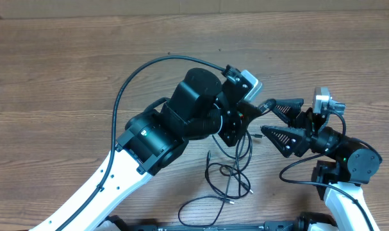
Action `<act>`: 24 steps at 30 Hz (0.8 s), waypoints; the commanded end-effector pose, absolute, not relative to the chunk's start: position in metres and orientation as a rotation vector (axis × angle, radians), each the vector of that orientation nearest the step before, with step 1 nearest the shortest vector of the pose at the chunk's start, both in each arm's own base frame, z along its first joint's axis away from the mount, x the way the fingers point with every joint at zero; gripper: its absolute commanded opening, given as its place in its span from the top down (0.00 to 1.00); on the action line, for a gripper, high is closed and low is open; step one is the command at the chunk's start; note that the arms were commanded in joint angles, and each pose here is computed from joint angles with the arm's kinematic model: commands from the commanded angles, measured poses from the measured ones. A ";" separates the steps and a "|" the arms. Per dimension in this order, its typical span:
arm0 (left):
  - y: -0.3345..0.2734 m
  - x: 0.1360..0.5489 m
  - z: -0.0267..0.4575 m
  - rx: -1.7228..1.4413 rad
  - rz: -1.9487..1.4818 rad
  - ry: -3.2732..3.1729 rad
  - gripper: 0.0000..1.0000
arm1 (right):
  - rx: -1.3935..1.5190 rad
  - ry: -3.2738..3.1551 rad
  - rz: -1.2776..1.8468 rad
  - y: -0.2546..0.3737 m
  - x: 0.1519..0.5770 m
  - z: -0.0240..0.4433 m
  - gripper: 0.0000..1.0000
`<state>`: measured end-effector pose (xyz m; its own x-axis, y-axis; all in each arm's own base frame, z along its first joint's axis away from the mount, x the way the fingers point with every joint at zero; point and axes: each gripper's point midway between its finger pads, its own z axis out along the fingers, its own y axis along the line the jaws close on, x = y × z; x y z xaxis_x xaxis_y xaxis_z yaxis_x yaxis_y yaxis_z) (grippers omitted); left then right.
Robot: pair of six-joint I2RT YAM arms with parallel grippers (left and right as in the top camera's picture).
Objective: Untangle cables
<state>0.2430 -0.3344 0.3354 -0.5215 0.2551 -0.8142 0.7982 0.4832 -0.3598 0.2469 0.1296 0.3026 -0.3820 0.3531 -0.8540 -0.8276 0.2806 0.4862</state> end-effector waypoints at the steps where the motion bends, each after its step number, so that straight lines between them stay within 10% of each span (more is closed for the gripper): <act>1: -0.329 0.262 0.350 0.784 -0.906 1.980 0.96 | -0.505 1.455 1.383 0.136 0.242 0.305 0.07; 24: -0.315 0.300 0.373 0.610 -0.730 1.882 0.96 | -0.558 1.439 1.415 0.142 0.229 0.310 0.07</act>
